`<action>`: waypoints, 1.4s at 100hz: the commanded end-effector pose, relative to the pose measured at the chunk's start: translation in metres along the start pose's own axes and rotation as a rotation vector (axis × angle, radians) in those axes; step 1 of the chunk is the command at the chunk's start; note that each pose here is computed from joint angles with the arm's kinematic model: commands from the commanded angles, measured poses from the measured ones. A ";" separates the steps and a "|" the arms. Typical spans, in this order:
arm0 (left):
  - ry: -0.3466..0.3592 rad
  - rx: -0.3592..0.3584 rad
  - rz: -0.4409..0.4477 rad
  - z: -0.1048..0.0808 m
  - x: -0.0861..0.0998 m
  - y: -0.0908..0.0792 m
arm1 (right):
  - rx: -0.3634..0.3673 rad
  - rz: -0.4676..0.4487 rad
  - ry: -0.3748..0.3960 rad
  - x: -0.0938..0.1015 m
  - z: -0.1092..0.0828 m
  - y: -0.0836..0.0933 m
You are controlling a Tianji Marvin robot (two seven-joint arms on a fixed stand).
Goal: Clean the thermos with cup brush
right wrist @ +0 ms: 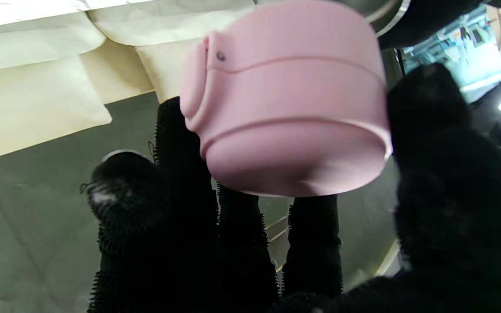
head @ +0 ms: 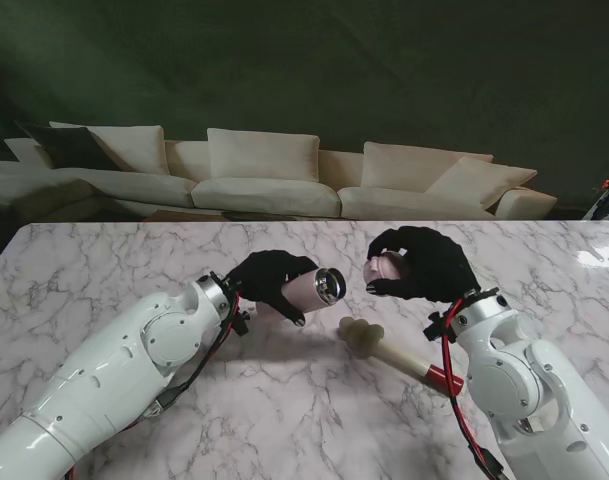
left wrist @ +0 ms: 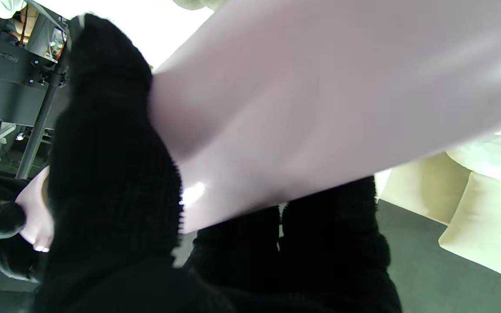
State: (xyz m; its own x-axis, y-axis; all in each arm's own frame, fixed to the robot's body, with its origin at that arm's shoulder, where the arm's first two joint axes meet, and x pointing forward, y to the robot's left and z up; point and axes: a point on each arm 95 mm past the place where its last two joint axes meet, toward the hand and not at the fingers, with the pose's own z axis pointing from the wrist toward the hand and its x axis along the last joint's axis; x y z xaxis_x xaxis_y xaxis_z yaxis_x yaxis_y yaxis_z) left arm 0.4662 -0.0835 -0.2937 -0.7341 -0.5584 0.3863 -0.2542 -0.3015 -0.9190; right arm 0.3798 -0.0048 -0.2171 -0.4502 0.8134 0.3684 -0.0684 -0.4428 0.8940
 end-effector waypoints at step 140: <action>0.029 0.009 -0.006 0.009 0.010 -0.005 | 0.026 0.204 -0.055 0.028 0.014 -0.048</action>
State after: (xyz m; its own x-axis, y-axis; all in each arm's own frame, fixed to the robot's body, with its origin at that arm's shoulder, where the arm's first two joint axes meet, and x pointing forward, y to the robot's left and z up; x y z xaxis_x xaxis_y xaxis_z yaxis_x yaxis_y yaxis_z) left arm 0.4642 -0.0916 -0.2875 -0.7513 -0.5341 0.3877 -0.2512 -0.3118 -0.9163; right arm 0.3850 0.0417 -0.2446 -0.4037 0.7295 0.5522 0.0317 -0.5920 0.8053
